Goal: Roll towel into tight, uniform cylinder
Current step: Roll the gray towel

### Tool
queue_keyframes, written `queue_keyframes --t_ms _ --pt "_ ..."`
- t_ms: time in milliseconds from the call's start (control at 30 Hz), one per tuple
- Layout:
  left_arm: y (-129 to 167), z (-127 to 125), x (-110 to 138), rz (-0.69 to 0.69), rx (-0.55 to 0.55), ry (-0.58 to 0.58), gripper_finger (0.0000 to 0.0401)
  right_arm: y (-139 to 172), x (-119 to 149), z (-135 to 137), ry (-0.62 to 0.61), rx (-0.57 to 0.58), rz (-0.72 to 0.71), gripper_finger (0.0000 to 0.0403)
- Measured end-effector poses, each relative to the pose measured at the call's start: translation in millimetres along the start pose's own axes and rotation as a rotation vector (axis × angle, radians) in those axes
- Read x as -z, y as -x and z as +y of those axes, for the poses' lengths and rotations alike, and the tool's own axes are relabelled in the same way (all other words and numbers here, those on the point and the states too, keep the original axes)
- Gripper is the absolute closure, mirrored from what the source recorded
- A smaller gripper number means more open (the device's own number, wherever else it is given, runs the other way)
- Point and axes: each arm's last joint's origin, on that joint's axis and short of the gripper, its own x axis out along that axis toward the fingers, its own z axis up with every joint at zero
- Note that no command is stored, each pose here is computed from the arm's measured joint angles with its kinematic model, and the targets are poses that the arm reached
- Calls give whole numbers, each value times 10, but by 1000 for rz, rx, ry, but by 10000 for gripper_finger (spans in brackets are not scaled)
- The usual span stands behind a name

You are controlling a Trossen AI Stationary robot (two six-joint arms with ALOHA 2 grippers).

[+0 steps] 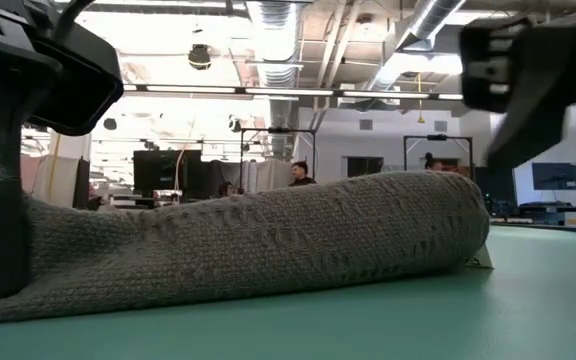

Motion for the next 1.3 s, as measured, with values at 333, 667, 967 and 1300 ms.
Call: queue_keyframes --t_ms 333,667,967,1300 --pt "1 -9 6 11 7 0 401 -96 75 -185 1 63 48 198" --pt "1 -22 9 13 19 -5 398 -161 176 -324 -26 45 92 198" --pt "108 -94 -12 -6 63 -69 356 -209 315 -496 -83 29 168 198" --pt "218 -162 -27 7 101 -84 326 -224 397 -582 -174 -17 211 291"
